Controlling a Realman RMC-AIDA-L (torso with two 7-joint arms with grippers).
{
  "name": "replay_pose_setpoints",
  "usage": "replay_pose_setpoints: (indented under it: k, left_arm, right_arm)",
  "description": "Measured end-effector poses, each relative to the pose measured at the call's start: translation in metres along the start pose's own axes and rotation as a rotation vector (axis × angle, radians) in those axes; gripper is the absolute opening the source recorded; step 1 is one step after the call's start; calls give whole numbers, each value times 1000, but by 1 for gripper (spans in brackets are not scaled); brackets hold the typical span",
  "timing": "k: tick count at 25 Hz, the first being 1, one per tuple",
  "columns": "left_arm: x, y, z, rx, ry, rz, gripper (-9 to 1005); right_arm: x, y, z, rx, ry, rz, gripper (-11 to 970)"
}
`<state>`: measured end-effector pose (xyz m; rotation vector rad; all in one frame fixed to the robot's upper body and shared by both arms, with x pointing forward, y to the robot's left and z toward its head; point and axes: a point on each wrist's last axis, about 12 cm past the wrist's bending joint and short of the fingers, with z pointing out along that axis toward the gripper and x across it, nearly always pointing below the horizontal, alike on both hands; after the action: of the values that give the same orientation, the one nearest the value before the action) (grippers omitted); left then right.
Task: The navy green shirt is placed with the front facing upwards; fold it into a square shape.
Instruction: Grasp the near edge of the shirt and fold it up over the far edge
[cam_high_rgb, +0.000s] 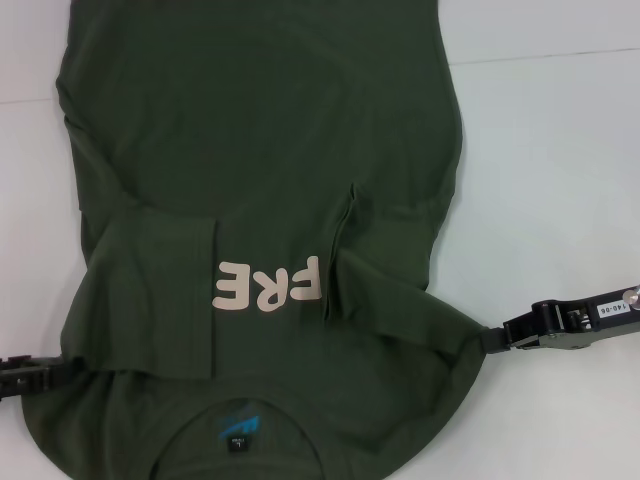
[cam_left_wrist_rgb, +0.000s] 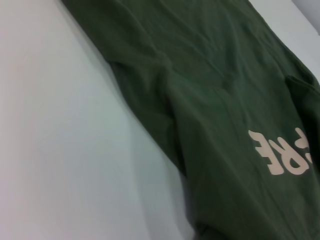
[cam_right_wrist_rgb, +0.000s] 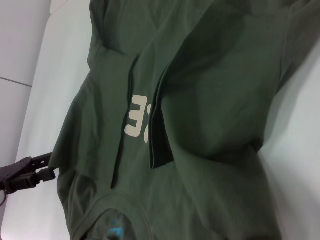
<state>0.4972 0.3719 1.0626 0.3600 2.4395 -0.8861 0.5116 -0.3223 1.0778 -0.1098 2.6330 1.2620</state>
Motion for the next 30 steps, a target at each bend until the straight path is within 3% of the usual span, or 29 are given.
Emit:
replay_pose_setpoints:
  k: [20,26,30]
  left_arm:
    - [-8,-1,6,0,1,1,740]
    - [-7,1,7,-17,4,-26,498]
    - [-8,1,7,-18,7,-29,411]
  right_arm:
    - [0,0,0,-2,-2,-1,28]
    - [0,0,0,-2,-3,-2,28]
    - [0,0,0,-3,-3,-3,28]
